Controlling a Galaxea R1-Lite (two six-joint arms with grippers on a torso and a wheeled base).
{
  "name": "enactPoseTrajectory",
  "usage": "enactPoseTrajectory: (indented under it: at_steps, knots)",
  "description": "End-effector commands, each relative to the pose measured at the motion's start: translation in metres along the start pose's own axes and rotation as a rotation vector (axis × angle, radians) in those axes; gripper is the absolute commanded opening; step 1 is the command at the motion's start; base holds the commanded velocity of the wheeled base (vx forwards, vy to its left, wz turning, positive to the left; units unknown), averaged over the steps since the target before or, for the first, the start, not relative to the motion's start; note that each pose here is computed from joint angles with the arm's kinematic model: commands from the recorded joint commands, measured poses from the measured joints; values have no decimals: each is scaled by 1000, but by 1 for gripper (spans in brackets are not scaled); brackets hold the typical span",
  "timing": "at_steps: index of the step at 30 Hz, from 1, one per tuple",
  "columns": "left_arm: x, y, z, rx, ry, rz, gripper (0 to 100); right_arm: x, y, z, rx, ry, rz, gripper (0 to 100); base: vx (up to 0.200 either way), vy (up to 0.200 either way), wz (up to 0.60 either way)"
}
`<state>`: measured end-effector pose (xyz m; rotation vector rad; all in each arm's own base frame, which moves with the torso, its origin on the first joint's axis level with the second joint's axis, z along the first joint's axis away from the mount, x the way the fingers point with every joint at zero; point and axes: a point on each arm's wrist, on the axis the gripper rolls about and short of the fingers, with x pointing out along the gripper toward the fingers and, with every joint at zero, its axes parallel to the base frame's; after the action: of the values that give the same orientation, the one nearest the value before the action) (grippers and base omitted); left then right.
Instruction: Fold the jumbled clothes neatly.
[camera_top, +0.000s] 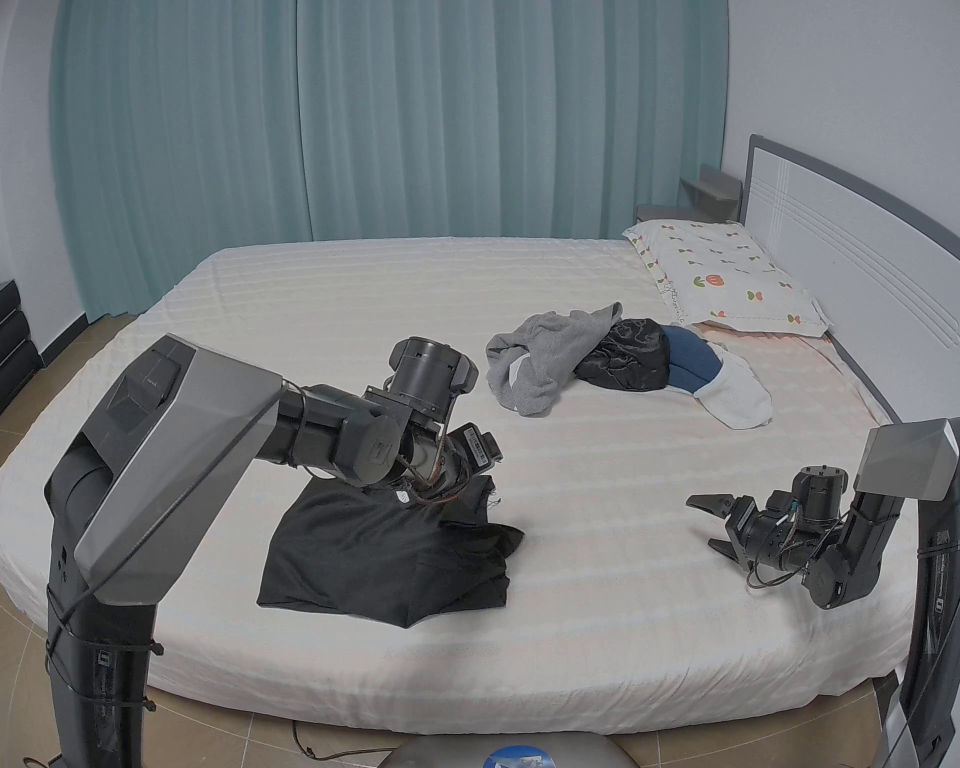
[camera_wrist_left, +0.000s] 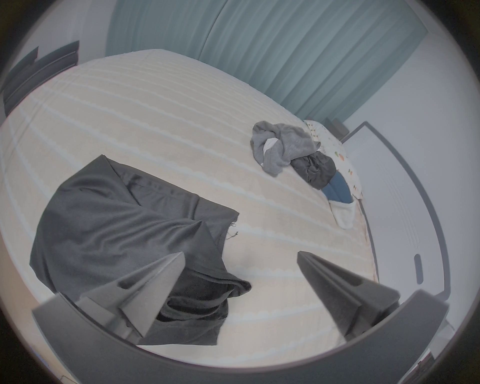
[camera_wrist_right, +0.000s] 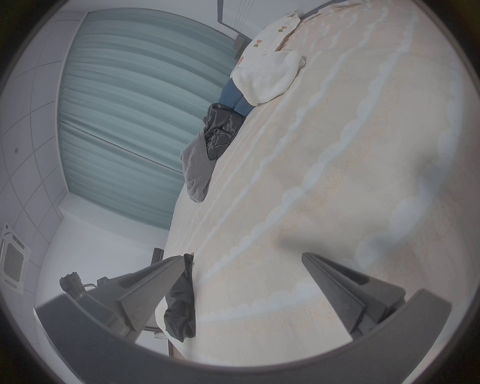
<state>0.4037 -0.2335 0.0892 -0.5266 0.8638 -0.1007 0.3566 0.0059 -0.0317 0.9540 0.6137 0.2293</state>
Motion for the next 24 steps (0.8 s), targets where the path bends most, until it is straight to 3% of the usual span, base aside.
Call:
enactPoseTrajectory:
  at_steps: [1,4,7,15,20,23,24]
  knots:
    - [-1,-5,2,-20,-11,-15,100,0,-1,-1,1,3,-2,100,0,0,0]
    - [-10,-3,11,-56,-24,-26,100,0,-1,-1,0,4,-3,100,0,0,0]
    - [-11,15,25,-88,-39,5,100,0,0,-2,0,5,-3,100,0,0,0]
    - [-8,61,22,-153,5,70,100,0,-1,-2,1,6,-4,100,0,0,0]
    - [-20,84,29,-344,46,36,100,0,-1,-2,-1,6,-4,100,0,40,0]
    - [-23,98,30,-386,84,32,100,0,-1,-2,0,6,-6,100,0,200,0]
    - [-25,114,33,-418,109,37,100,0,-1,-2,-2,6,-6,100,0,200,0]
